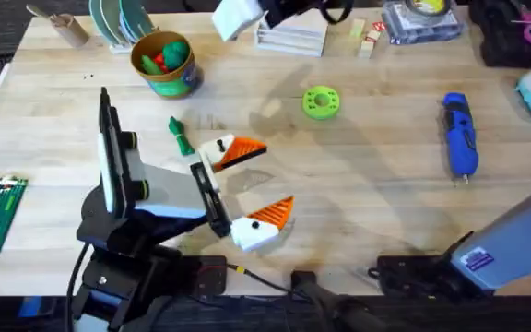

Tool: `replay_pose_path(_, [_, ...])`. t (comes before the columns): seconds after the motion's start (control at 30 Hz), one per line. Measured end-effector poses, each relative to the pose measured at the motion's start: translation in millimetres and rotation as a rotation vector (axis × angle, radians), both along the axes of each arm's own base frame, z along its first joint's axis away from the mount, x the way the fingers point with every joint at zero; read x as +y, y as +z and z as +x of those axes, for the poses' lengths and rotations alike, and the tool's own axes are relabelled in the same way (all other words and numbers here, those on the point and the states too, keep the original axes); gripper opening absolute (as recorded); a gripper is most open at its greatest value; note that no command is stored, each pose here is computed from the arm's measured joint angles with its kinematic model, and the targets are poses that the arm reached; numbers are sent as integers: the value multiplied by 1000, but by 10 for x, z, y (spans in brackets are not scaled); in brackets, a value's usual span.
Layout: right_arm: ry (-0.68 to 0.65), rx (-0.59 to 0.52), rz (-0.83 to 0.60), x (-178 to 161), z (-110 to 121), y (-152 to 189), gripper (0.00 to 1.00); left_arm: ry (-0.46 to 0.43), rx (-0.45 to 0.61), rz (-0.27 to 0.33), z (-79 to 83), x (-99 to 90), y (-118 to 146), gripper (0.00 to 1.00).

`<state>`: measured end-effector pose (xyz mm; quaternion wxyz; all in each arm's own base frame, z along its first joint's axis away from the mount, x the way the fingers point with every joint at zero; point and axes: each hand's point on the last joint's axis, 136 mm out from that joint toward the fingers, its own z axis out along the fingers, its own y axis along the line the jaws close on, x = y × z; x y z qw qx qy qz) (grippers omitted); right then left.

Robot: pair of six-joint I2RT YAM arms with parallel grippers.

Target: Pick up the gripper from the table and insert it into the empty holder that is missing its gripper. Then pick up a screw, insert it into the mounting hole, and use the screwdriver to tighten it. Finally, clean up the table by picking up the vegetable and placing it into the bucket.

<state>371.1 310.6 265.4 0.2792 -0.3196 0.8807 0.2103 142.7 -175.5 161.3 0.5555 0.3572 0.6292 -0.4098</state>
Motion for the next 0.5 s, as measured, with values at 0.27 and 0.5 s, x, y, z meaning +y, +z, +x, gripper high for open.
replay_pose_path(0.27, [-89,-25,21,-356,198,161,875,0,-2,1,0,0,0,576])
replay_pose_path(0.5, [-240,-69,46,-1100,251,568,875,0,-7,3,0,0,1,8])
